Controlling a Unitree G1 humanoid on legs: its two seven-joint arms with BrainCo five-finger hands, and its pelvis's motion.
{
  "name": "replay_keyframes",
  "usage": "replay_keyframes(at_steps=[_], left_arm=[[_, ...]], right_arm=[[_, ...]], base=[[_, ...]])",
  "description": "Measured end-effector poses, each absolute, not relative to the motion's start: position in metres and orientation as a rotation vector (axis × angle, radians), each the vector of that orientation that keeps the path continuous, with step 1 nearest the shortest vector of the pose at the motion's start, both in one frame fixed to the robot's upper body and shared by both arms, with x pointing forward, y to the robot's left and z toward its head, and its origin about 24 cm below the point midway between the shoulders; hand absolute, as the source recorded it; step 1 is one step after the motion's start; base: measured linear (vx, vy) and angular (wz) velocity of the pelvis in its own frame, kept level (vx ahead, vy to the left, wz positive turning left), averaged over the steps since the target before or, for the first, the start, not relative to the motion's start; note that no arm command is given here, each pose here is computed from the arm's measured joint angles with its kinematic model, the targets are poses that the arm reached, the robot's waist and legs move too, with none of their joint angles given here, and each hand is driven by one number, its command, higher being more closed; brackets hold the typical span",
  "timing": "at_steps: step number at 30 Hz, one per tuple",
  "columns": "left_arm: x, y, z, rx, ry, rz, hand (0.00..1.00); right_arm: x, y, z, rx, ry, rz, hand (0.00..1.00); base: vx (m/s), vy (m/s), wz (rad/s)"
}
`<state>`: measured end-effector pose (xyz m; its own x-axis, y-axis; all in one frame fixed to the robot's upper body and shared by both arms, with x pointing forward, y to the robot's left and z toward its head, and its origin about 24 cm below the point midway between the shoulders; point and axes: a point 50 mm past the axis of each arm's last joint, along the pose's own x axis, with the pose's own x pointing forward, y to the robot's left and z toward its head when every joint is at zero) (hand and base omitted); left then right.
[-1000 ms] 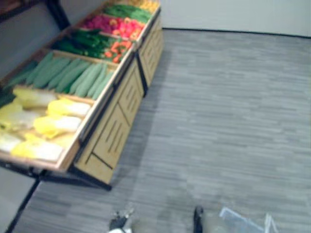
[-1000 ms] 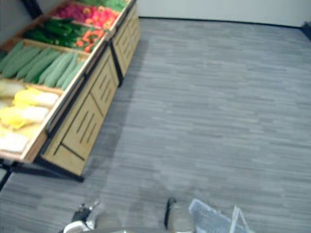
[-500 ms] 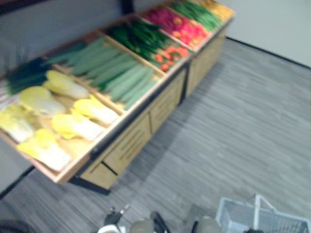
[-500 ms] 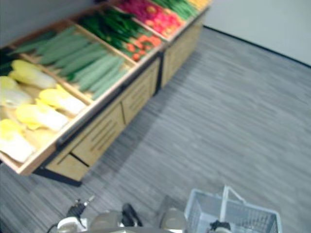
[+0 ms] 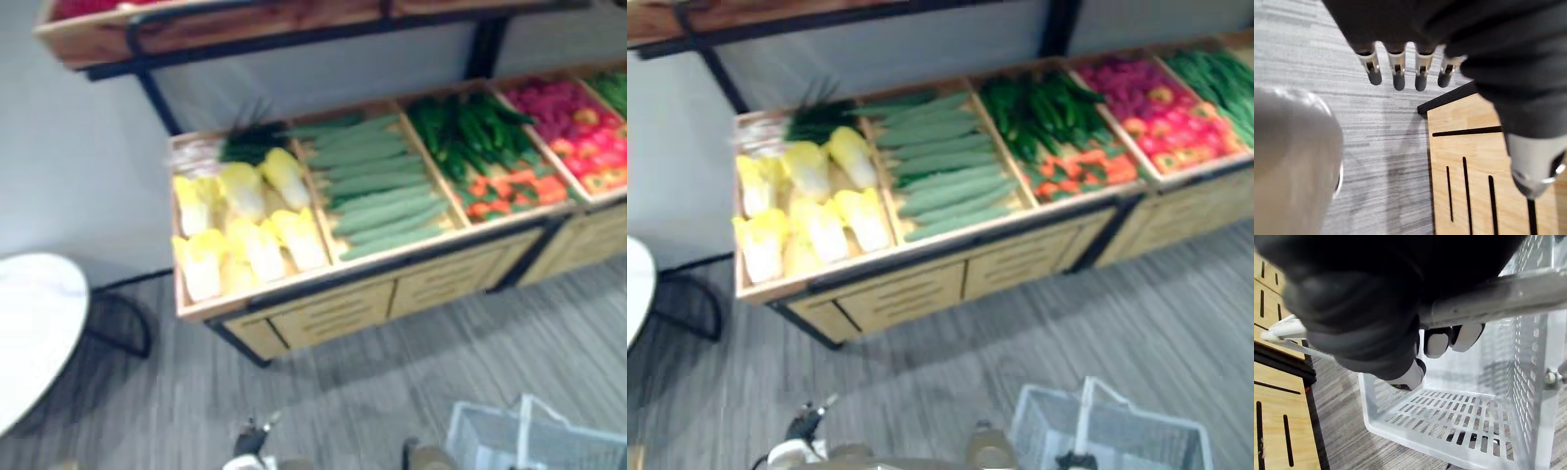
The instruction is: Pick vegetable in the basket
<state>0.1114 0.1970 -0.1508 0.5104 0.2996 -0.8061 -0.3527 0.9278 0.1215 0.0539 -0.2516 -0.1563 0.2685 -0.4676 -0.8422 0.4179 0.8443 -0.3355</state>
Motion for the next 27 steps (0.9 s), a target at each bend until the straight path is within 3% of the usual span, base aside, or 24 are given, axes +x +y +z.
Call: replay_keyframes(at_steps=[17,23,27], left_arm=[[0.107,0.209,-0.151,0.000,0.975,0.409,0.00],[0.112,0.229,-0.147,0.097,0.974,0.399,0.00],[0.112,0.209,-0.151,0.054,0.993,0.364,0.00]], right_arm=[[0.054,-0.245,-0.160,-0.034,1.187,-0.577,1.00],[0.037,-0.210,-0.169,0.018,1.251,-0.501,1.00],[0.027,-0.219,-0.169,0.014,1.274,-0.529,1.00]], base=[[0.04,0.001,0.09],[-0.01,-0.014,0.32],[0.16,-0.081,0.41]])
